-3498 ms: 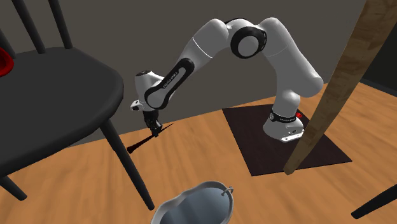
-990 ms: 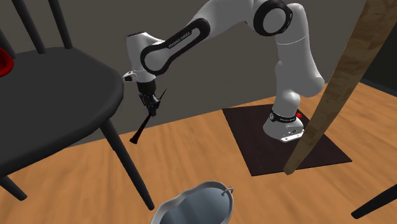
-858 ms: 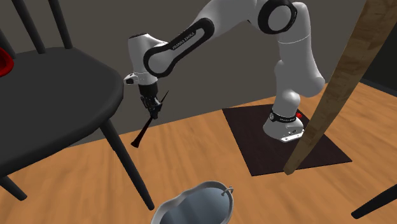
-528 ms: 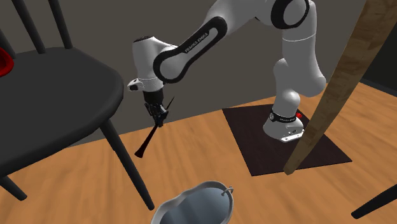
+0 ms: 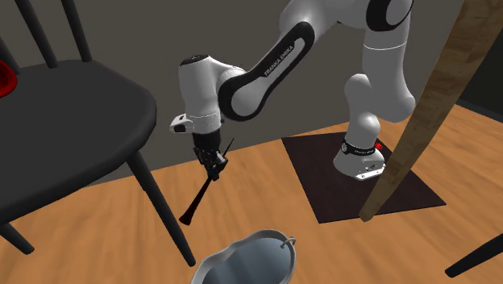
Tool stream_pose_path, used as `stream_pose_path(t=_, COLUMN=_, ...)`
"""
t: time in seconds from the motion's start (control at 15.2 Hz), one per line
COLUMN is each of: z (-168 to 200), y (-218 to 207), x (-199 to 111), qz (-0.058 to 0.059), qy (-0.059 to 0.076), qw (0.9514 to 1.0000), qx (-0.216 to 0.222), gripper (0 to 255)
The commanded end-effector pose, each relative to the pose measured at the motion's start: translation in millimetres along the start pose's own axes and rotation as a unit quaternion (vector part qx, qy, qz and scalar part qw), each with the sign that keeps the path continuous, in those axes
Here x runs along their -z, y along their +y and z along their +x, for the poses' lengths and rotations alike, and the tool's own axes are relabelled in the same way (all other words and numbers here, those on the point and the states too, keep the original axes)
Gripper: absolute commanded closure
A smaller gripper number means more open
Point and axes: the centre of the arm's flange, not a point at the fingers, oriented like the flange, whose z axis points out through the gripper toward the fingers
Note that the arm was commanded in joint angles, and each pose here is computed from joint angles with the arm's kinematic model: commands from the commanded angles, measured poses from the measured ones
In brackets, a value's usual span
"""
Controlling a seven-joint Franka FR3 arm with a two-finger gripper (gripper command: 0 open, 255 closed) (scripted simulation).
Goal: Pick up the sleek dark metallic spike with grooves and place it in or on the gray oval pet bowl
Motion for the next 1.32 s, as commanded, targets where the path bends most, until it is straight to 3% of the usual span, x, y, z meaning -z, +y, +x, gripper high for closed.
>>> stream_pose_path(t=0.0, z=8, y=-24, x=-3, qz=0.0, qy=0.0, qw=1.0, qx=-0.001, gripper=255)
stream_pose_path(t=1.12, z=76, y=-236, x=-28, qz=0.0, qy=0.0, qw=1.0, qx=-0.001, gripper=255)
stream_pose_path(t=1.25, z=75, y=-235, x=-38, qz=0.0, qy=0.0, qw=1.0, qx=-0.001, gripper=255)
